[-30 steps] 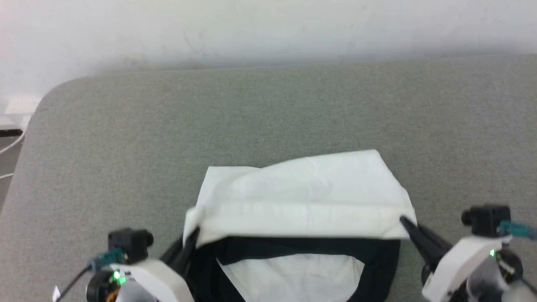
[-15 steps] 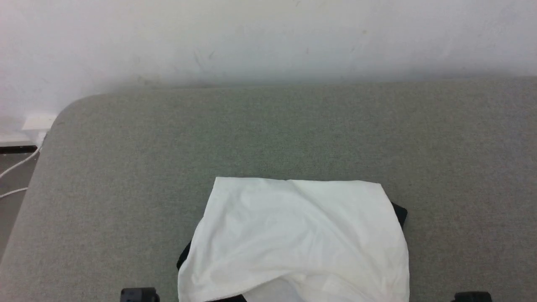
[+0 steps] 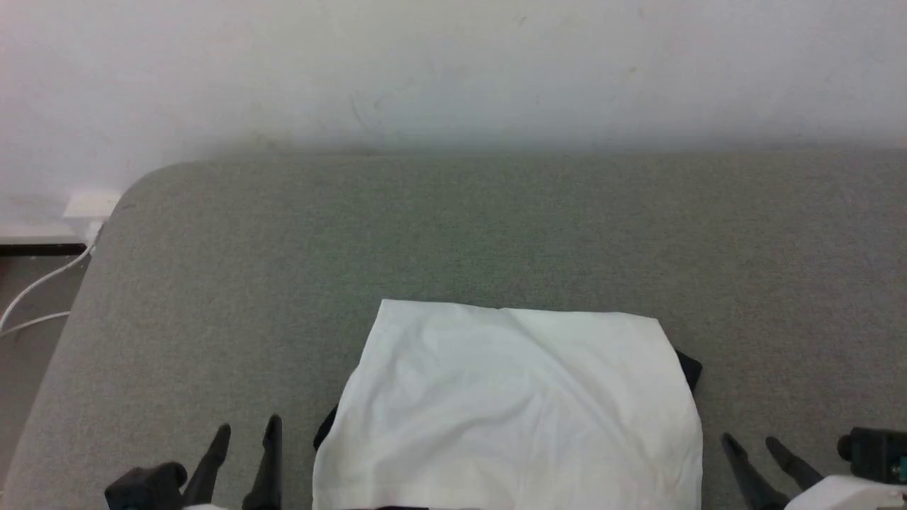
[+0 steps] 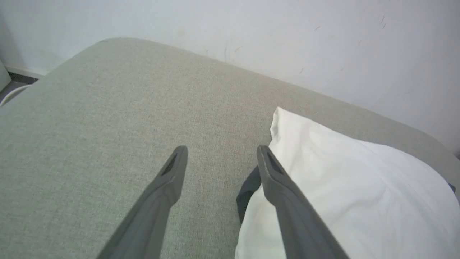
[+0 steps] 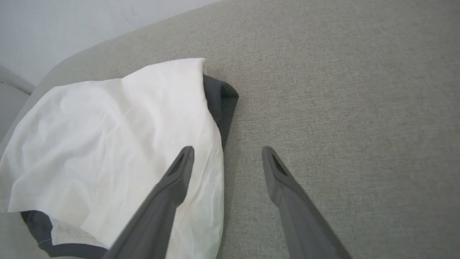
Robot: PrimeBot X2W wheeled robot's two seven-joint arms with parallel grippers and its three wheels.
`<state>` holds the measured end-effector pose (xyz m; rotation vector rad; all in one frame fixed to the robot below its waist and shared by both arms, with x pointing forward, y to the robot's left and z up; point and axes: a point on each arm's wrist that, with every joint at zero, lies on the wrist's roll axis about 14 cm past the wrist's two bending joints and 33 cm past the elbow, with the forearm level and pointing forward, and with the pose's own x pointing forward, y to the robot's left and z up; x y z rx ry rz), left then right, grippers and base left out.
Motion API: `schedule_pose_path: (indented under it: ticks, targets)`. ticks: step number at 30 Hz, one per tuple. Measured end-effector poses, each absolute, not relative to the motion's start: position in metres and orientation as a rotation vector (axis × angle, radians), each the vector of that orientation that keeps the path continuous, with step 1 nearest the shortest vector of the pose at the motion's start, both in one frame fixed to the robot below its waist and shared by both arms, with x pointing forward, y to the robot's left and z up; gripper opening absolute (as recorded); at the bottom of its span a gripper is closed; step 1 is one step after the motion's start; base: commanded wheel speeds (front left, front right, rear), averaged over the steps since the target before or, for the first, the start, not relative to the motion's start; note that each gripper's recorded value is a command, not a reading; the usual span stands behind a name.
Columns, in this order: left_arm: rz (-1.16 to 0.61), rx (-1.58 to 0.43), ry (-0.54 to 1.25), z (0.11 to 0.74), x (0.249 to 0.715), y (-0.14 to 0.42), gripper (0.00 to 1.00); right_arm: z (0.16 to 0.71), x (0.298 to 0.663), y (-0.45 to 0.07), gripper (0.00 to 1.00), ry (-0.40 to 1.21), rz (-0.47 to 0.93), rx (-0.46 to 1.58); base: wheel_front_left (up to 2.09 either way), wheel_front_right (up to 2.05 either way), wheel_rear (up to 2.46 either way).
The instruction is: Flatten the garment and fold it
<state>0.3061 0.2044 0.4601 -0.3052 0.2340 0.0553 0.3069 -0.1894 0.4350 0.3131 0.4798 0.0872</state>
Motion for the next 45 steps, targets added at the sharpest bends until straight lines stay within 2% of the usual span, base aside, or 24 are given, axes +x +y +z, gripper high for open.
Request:
schedule_pose_path:
  ticks: [6, 13, 19, 20, 21, 22, 23, 28, 35, 39, 45]
  targets:
    - [0.025, -0.267, 0.017, 0.501, 0.329, 0.202, 1.0, 0.42, 0.33, -0.184, 1.0, 0.595, 0.113, 0.282, 0.0, 0.0, 0.0]
    - [0.029, -0.205, -0.103, 0.526, 0.343, 0.199, 1.0, 0.389, 0.347, -0.164, 1.0, 0.764, 0.169, 0.272, 0.0, 0.0, 0.0]
    - [0.041, -0.152, -0.123, 0.527, 0.346, 0.202, 1.0, 0.364, 0.346, -0.146, 1.0, 0.926, 0.22, 0.293, 0.0, 0.0, 0.0]
    - [0.042, -0.152, -0.124, 0.527, 0.346, 0.203, 1.0, 0.362, 0.345, -0.144, 0.76, 0.952, 0.228, 0.301, 0.0, 0.0, 0.0]
    - [0.044, -0.15, -0.125, 0.526, 0.346, 0.204, 1.0, 0.361, 0.344, -0.143, 0.4, 0.977, 0.234, 0.312, 0.0, 0.0, 0.0]
    - [0.049, -0.143, -0.124, 0.525, 0.345, 0.205, 1.0, 0.36, 0.343, -0.141, 0.18, 0.998, 0.242, 0.316, 0.0, 0.0, 0.0]
    - [0.048, -0.139, -0.126, 0.526, 0.345, 0.205, 1.0, 0.36, 0.343, -0.14, 0.0, 1.012, 0.249, 0.317, 0.0, 0.0, 0.0]
    - [0.049, -0.131, -0.126, 0.524, 0.342, 0.205, 1.0, 0.366, 0.341, -0.127, 0.0, 0.996, 0.288, 0.331, 0.0, 0.0, 0.0]
    - [0.046, -0.122, -0.116, 0.519, 0.335, 0.205, 1.0, 0.402, 0.36, -0.139, 0.0, 0.798, 0.277, 0.302, 0.0, 0.0, 0.0]
    - [0.03, -0.117, -0.117, 0.519, 0.334, 0.2, 1.0, 0.413, 0.357, -0.18, 0.0, 0.744, 0.187, 0.284, 0.0, 0.0, 0.0]
    - [-0.004, -0.122, -0.117, 0.519, 0.336, 0.19, 1.0, 0.417, 0.333, -0.259, 0.0, 0.735, -0.032, 0.27, 0.0, 0.0, 0.0]
